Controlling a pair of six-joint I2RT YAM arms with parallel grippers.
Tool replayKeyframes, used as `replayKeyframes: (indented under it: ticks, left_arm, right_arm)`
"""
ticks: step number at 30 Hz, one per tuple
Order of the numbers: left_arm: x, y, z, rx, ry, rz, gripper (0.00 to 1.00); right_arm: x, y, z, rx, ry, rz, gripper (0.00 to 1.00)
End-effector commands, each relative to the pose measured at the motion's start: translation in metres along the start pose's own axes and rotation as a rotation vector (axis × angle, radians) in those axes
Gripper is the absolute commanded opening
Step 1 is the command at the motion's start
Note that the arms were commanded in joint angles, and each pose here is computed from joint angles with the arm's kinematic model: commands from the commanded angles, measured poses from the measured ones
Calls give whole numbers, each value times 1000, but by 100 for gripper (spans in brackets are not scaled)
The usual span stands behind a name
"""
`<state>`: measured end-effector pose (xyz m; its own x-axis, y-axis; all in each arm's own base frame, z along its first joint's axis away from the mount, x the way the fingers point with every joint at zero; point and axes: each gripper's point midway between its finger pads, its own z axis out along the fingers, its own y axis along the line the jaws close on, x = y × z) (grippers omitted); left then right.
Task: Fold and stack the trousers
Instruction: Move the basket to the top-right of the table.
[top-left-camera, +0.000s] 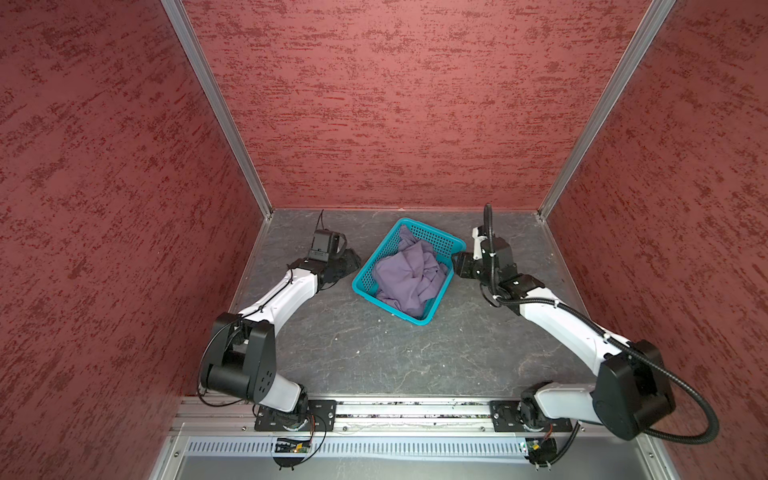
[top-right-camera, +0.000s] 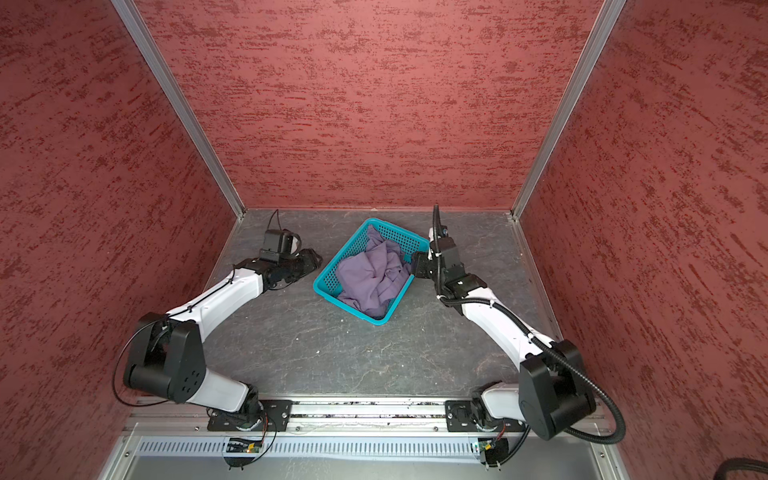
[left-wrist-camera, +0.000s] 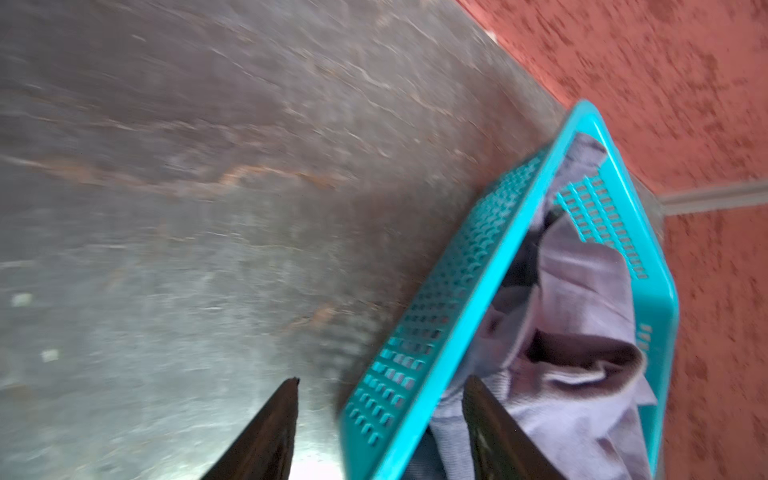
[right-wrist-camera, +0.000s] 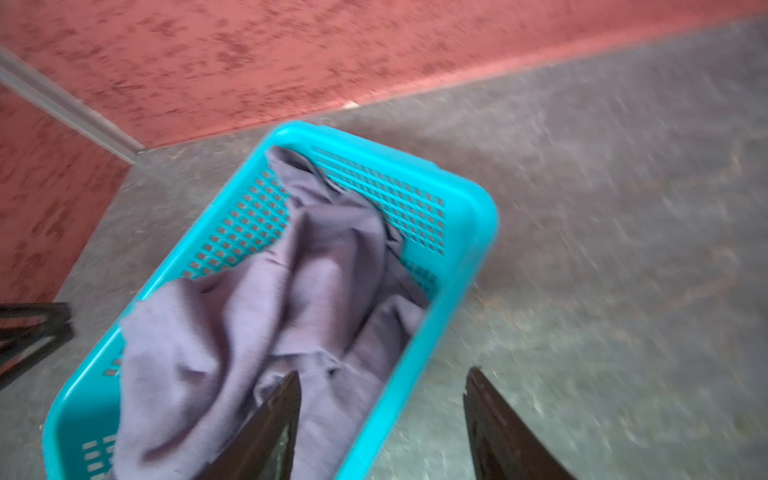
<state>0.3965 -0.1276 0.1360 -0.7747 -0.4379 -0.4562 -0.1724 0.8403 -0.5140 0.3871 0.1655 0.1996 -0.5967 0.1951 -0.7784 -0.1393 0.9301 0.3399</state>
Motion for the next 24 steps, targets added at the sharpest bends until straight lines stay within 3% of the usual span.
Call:
replayKeyframes:
  ticks: [1,2,3,7,14,19,24]
  left_arm:
    - [11,-28,7,88,64,50,68]
    - [16,-33,10,97,79,56,68]
    - [21,-40,12,114,95,66,68]
    - [42,-62,20,157,144,96,67]
    - [68,-109,32,257,217,88,66]
    - [79,-150,51,315,268,81,68]
    - [97,-188,75,373,344,66,68]
  right_arm:
    - [4,24,7,-19,53,-83,79]
    - [7,29,11,-27,71,-90,84]
    - [8,36,13,-51,84,-89,99]
    - [18,49,29,-111,132,-47,99]
    - [-2,39,27,-22,82,-40,99]
    - [-9,17,12,99,65,-42,98]
    - [-19,-3,-20,153,-1,-13,89]
